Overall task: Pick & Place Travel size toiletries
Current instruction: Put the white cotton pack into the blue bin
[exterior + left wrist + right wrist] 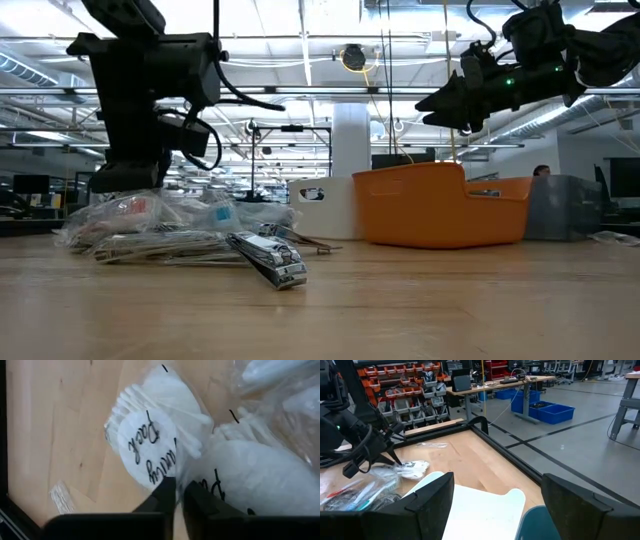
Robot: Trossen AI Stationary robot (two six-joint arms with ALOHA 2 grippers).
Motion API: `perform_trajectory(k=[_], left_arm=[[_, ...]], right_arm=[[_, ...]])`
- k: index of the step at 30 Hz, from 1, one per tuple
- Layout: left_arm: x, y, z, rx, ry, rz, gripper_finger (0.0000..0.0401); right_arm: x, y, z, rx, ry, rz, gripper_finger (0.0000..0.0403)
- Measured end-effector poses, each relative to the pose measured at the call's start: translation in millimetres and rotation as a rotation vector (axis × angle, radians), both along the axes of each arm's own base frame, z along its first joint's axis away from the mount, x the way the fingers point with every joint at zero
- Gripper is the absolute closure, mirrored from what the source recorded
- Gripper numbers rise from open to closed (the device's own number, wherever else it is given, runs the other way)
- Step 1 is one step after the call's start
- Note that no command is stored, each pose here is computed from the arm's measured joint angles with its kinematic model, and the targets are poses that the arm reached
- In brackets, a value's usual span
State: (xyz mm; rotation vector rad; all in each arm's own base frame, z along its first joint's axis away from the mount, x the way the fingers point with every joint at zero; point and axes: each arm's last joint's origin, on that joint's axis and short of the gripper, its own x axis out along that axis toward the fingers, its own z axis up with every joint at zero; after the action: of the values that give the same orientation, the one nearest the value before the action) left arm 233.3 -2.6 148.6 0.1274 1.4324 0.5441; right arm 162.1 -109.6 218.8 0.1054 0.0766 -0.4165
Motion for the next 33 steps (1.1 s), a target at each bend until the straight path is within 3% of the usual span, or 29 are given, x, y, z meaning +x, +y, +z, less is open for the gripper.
perform_trajectory(k=[8, 21, 33], left_arm=[[7, -1, 9, 0.025, -0.066, -0.017, 0.0397], [22, -3, 83, 0.126, -0.310, -0.109, 0.0400], [51, -10, 133, 0.231, -0.706, -0.315, 0.0400]], right_arm=[[0, 0, -1, 0.004, 0.005, 0.000, 0.0119], [2, 3, -2, 0.015, 0.020, 0.021, 0.0119], [16, 28, -2, -0.001, 0.025, 0.168, 0.0119]])
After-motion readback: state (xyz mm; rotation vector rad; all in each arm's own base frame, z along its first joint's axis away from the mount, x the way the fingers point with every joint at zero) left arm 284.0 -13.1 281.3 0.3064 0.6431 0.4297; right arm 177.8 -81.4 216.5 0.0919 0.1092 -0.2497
